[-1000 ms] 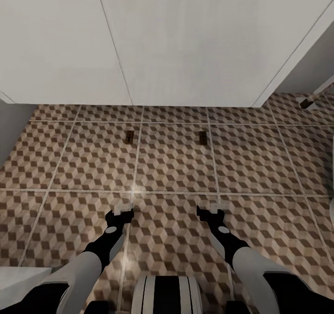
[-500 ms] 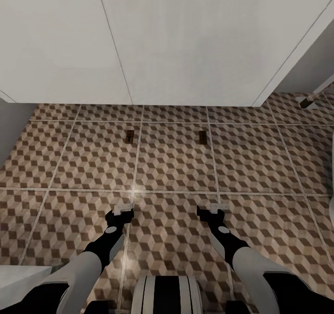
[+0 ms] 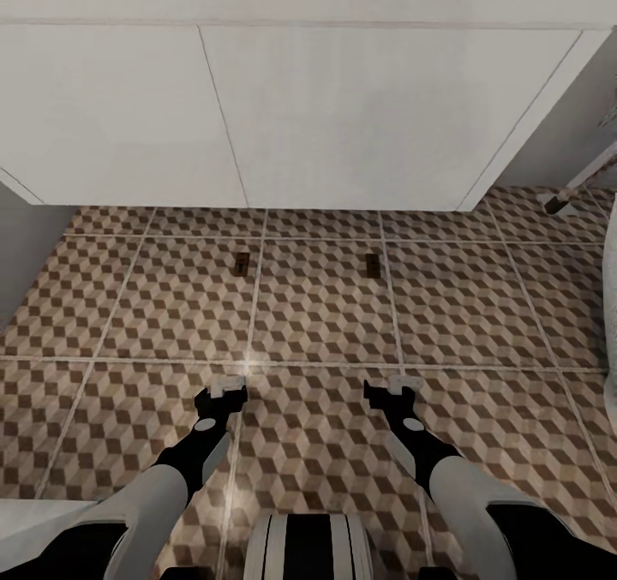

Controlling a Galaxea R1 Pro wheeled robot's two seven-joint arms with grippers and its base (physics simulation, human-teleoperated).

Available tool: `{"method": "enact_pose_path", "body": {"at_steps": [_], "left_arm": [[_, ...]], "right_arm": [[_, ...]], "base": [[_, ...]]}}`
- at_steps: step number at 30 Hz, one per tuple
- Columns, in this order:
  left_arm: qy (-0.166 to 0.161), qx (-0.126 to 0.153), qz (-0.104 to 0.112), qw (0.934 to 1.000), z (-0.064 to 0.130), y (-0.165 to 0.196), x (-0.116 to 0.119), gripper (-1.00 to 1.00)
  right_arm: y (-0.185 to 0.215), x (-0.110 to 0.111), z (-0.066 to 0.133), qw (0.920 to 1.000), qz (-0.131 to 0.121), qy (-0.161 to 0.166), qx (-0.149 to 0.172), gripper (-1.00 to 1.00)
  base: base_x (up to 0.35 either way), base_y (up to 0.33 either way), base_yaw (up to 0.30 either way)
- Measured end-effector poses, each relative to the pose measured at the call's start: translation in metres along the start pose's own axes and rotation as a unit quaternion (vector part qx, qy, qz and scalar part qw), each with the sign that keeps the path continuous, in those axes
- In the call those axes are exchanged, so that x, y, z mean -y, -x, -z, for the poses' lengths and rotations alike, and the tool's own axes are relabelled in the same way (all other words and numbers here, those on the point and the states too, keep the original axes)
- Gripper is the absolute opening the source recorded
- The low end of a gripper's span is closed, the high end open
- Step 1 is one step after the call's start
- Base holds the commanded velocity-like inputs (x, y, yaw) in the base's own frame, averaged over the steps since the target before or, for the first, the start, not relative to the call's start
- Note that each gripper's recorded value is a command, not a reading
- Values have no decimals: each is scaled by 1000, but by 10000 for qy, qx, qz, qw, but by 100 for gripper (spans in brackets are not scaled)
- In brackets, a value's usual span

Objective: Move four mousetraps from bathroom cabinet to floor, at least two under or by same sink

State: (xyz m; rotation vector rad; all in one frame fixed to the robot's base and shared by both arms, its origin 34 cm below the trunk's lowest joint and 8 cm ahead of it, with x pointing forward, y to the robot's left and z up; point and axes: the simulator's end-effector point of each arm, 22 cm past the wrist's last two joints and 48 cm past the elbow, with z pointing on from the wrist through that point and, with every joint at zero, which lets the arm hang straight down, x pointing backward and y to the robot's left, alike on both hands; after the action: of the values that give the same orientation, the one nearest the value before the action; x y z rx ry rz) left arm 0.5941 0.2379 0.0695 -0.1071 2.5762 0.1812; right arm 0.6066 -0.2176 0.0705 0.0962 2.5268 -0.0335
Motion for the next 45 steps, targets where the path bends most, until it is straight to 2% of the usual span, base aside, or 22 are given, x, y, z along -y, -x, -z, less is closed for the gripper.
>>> {"method": "enact_pose_path", "body": {"at_steps": [33,45], "left_arm": [[-9,642,129,9979,36,82,-4,100],[-17,887,172,9959,52,112,-6,100]], "right_arm": [[86,0,34,9979,-37,-40,642,100],[116,4,49,9960,-55,-151,881,100]], "base": [[0,0,0],[0,0,0]]}}
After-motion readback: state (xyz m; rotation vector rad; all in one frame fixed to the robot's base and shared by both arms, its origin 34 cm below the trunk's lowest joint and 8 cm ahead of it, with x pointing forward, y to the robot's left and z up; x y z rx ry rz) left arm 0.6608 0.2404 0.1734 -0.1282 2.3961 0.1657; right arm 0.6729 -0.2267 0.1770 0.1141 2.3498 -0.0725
